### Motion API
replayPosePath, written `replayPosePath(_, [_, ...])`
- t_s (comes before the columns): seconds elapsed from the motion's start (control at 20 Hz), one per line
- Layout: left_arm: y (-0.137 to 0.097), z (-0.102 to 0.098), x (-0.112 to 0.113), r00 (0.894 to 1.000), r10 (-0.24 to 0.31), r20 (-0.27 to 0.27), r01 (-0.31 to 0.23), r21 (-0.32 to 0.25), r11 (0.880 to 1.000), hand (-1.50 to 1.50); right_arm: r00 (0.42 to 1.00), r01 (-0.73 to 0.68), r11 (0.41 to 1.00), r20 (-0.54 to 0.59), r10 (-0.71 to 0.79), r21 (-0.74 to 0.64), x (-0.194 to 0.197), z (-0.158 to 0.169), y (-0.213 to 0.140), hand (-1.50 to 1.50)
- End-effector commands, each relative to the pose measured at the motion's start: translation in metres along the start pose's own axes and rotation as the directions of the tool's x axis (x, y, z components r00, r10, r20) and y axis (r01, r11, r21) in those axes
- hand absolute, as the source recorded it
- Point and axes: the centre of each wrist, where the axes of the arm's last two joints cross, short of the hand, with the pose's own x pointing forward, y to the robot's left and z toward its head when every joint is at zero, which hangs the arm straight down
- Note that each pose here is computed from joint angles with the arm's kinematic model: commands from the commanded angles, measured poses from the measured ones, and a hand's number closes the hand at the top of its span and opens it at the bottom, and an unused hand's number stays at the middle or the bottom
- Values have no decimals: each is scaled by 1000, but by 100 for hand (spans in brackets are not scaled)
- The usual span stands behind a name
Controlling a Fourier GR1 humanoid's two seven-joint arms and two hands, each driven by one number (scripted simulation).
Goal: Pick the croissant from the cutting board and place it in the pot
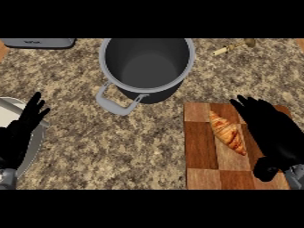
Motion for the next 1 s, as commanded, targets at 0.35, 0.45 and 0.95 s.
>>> replayPosePath(0.35, [23, 4, -11, 999, -9, -33, 11, 51, 999, 0, 994, -75, 976, -68, 90, 205, 83, -36, -14, -150])
replayPosePath(0.45, [7, 8, -31, 999, -14, -47, 16, 51, 999, 0, 989, -96, 973, -88, 117, 208, 70, -61, 7, -150])
replayPosePath(0.95, [10, -5, -5, 999, -18, -39, 20, 64, 998, 0, 972, -152, 956, -138, 191, 250, 98, -66, 32, -150])
